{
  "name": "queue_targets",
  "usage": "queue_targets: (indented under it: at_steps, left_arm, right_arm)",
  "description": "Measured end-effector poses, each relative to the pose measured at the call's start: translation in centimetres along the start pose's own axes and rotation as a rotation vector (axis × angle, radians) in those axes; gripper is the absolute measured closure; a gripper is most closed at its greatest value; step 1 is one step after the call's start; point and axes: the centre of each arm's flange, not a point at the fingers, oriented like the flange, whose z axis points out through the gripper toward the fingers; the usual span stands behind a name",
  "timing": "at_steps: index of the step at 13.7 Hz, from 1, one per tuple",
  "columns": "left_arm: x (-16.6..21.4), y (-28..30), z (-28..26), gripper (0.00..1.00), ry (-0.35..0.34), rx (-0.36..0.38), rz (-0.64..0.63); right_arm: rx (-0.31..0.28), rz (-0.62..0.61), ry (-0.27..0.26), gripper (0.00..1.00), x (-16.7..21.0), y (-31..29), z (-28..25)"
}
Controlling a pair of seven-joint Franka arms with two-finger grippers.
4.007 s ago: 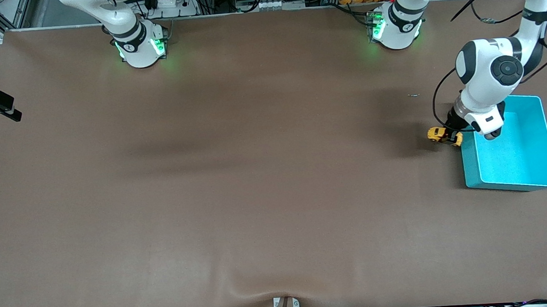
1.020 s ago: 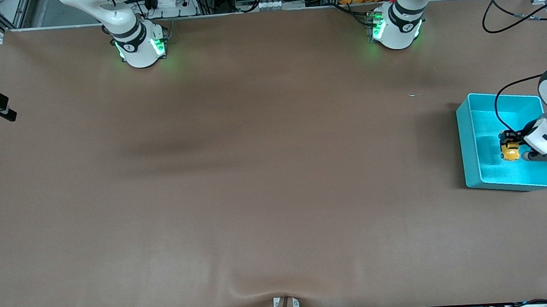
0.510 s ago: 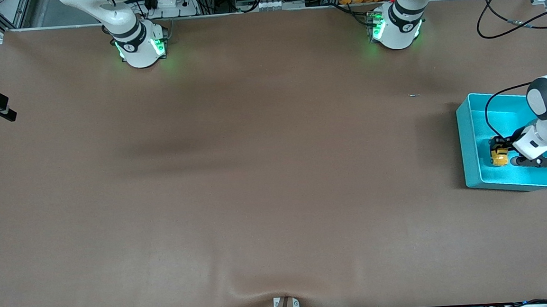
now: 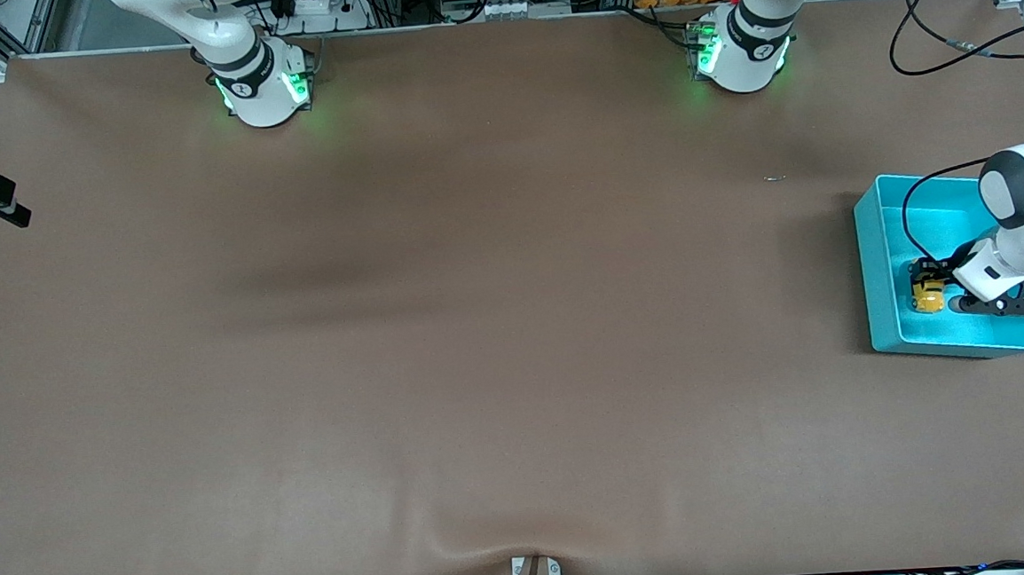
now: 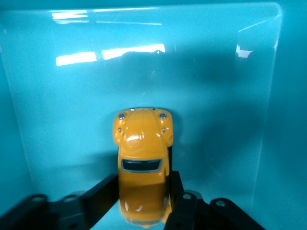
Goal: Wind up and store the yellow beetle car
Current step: 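Lower the car into the bin and open the left gripper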
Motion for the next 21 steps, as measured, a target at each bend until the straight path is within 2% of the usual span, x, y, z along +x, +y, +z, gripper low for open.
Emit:
queue_targets:
  at_steps: [4, 5, 10, 15, 21]
  left_arm:
    - [-0.4, -0.7, 0.1, 0.04, 0.001, -0.001, -0.014]
    - [-0.4, -0.8, 0.0, 0.00, 0.002, 0.000, -0.014]
    - [0.4, -1.0, -1.6, 0.00, 0.035, 0.018, -0.013]
    - [1.1, -0.6, -8.3, 0.00, 0.105, 0.081, -0.001]
    - [1.3, 3.2, -15.6, 0.00, 0.105, 0.116, -0.024]
  right_arm:
    - [0.000, 0.003, 0.000, 0.00, 0.0, 0.2, 0.0]
    - [0.000, 0.004, 0.000, 0.00, 0.0, 0.2, 0.0]
    - [0.000, 0.007, 0.000, 0.00, 0.0, 0.3, 0.0]
    - [0.000, 0.007, 0.000, 0.00, 0.0, 0.4, 0.0]
    - [0.000, 0.008, 0.000, 0.00, -0.1, 0.4, 0.0]
